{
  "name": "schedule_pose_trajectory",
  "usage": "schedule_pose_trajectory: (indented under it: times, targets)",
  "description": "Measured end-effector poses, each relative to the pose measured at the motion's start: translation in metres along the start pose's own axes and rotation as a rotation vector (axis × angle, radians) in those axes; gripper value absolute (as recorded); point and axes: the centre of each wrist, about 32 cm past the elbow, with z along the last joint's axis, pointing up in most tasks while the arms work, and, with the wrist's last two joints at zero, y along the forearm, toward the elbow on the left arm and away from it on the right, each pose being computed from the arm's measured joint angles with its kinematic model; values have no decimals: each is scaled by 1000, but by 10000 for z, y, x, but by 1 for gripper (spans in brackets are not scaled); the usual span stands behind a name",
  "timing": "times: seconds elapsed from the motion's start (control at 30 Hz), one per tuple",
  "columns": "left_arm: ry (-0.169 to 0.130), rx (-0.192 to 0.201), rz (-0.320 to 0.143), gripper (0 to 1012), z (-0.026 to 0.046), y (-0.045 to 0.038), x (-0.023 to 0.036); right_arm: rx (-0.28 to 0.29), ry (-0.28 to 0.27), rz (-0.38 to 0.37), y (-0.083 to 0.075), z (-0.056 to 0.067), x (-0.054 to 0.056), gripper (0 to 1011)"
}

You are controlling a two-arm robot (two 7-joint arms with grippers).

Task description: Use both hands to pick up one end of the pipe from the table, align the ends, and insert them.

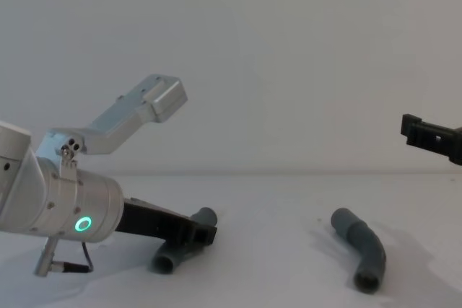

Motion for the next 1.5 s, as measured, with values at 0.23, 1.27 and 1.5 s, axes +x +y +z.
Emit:
schedule_pose_trajectory:
  times: [0.23,1.27,1.5]
  targets:
    - [0,1,1,461,0,-1,2,0,0,0,0,0,0,1000]
    - [0,2,1,375,-3,-1,2,-97,-6,65,108,349,-205,1000]
    - [0,2,1,375,-3,-1,2,-182,-23,92,146,519,-250,1000]
